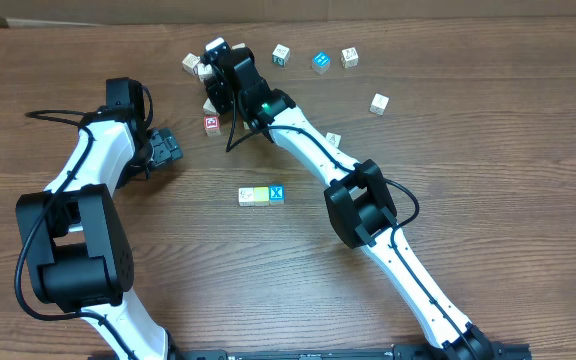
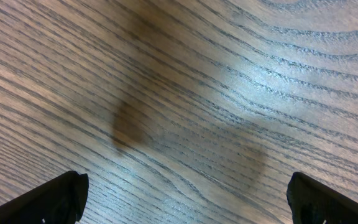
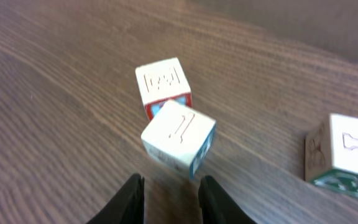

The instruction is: Form a horizontal line

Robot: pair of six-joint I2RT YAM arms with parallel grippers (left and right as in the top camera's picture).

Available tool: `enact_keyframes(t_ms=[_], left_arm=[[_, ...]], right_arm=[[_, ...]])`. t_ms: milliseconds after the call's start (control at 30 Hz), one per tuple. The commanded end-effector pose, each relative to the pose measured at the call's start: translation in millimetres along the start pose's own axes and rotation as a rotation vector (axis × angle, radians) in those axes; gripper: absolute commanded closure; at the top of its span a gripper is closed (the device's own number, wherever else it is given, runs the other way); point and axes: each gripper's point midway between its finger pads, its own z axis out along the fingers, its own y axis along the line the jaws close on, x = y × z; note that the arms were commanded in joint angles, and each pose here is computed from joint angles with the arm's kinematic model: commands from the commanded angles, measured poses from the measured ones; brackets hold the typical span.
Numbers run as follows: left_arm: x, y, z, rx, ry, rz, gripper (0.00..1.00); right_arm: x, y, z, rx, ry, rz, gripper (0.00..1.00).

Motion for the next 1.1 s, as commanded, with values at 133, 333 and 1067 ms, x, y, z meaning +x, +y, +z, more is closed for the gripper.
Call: enact_keyframes(t_ms=[133, 333, 1067], left_arm=[[1, 1, 1, -0.012, -0.001, 0.029, 0.00], [0, 1, 1, -0.012, -0.001, 0.029, 0.00], [0, 1, 1, -0.012, -0.001, 0.029, 0.00]], right_arm=[[-70, 0, -42, 0.012, -0.084, -0.009, 0.72], [-79, 1, -45, 0.011, -0.109, -0.010, 0.30], [-108, 2, -83, -0.002, -0.091, 0.113, 0.23]])
